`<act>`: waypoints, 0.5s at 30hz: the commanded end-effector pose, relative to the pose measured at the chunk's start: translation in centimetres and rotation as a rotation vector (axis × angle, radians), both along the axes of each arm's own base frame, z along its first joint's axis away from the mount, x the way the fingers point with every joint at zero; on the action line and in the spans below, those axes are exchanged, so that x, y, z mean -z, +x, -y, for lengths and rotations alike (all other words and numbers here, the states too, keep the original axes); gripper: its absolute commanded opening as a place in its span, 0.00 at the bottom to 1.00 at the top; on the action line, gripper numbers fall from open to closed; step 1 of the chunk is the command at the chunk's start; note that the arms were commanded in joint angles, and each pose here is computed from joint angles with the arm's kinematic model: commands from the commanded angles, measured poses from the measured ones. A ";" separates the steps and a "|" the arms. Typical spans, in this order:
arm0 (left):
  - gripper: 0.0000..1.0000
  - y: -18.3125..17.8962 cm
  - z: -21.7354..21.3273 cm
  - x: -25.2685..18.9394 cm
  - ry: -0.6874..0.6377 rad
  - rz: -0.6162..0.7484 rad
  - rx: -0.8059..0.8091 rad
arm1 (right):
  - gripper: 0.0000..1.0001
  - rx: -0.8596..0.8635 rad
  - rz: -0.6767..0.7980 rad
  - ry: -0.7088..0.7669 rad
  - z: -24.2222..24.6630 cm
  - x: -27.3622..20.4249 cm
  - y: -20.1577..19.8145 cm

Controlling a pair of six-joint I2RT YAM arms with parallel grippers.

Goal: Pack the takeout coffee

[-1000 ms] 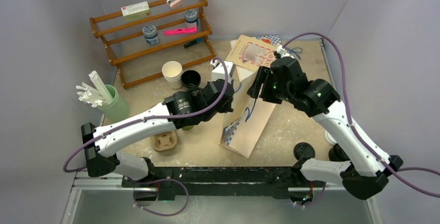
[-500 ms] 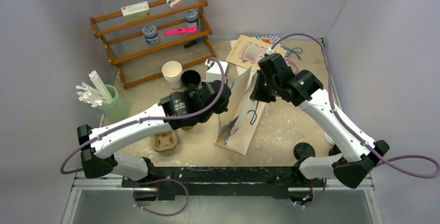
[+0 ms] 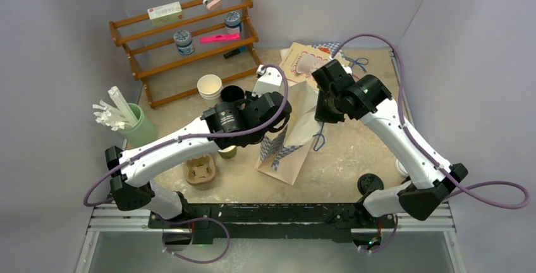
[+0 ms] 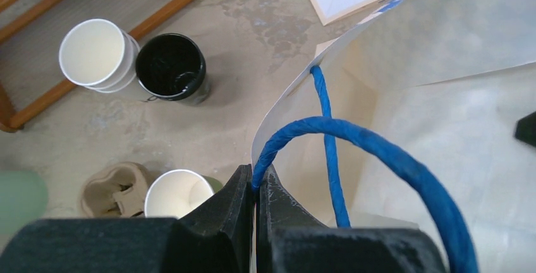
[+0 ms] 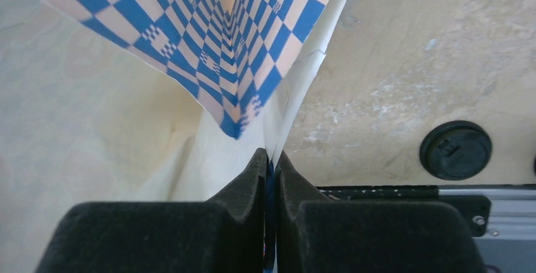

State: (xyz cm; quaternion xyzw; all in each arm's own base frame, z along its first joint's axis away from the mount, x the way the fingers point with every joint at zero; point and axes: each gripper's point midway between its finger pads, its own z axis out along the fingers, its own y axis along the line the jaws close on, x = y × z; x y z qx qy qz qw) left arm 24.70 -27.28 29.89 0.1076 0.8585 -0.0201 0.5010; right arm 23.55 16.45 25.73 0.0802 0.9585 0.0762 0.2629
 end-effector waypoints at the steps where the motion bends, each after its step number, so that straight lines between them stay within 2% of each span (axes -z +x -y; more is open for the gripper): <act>1: 0.00 0.4 -2.2 -0.8 0.142 0.036 -0.035 | 0.03 0.027 0.027 -0.169 3.5 -1.1 0.0; 10: 0.00 0.5 -2.3 0.6 0.230 0.011 -0.044 | 0.00 -0.013 0.047 -0.130 2.9 -2.4 -0.1; 15: 0.00 0.7 -3.0 0.8 0.294 0.010 -0.071 | 0.00 -0.041 0.002 -0.152 3.2 -1.0 -0.8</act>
